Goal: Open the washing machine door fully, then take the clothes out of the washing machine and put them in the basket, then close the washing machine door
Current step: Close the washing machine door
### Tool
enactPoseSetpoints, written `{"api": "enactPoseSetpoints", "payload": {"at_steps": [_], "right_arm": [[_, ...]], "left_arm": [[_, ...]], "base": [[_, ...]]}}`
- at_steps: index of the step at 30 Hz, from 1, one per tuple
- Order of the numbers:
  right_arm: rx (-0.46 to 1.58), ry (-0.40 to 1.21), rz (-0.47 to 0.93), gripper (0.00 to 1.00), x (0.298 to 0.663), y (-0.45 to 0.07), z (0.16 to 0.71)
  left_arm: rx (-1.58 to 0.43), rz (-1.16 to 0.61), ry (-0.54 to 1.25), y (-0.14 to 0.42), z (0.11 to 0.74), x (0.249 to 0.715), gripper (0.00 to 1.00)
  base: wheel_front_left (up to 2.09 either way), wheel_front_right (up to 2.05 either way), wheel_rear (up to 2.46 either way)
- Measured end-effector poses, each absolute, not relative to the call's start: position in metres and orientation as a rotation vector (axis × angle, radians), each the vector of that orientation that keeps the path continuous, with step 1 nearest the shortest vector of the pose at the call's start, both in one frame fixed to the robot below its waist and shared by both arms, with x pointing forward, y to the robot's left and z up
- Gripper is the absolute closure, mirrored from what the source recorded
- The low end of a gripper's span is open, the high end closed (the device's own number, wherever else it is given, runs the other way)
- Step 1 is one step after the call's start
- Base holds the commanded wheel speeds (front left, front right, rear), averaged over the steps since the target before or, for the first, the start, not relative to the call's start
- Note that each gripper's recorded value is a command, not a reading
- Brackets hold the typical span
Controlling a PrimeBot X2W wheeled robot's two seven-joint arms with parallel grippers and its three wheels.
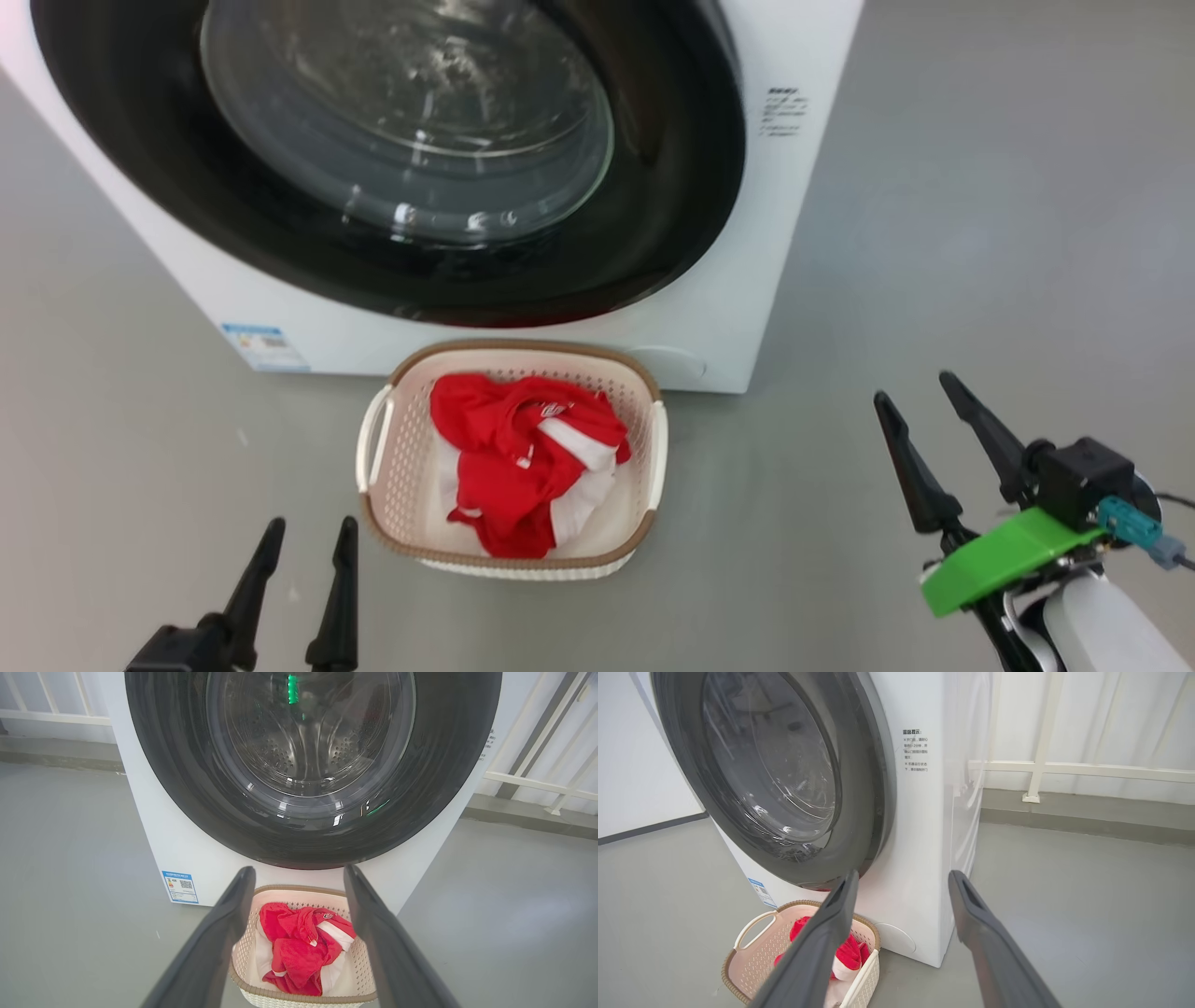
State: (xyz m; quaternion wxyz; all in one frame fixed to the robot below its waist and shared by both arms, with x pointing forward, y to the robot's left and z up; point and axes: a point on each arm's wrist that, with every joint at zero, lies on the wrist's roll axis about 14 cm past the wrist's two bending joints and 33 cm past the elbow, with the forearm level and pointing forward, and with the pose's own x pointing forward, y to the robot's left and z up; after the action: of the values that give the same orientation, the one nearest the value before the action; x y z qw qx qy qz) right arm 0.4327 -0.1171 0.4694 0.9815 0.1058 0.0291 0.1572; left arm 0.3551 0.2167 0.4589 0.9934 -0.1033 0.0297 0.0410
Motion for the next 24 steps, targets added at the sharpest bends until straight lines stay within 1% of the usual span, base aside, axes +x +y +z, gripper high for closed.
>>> {"api": "enactPoseSetpoints", "payload": {"at_steps": [10,19,24], "right_arm": [[0.215,0.087,0.2,0.0,0.391,-0.156,0.46],[0.235,0.094,0.119,0.0,0.36,-0.178,0.456],[0.237,0.083,0.07,0.0,0.35,-0.194,0.457]], "left_arm": [[-0.193,0.067,0.069,0.216,0.457,0.344,0.0],[-0.181,0.052,0.059,0.215,0.46,0.34,0.0],[-0.179,0.042,0.05,0.213,0.463,0.341,0.0]], "base": [[0.0,0.0,0.0],[0.0,0.0,0.0],[0.0,0.0,0.0]]}}
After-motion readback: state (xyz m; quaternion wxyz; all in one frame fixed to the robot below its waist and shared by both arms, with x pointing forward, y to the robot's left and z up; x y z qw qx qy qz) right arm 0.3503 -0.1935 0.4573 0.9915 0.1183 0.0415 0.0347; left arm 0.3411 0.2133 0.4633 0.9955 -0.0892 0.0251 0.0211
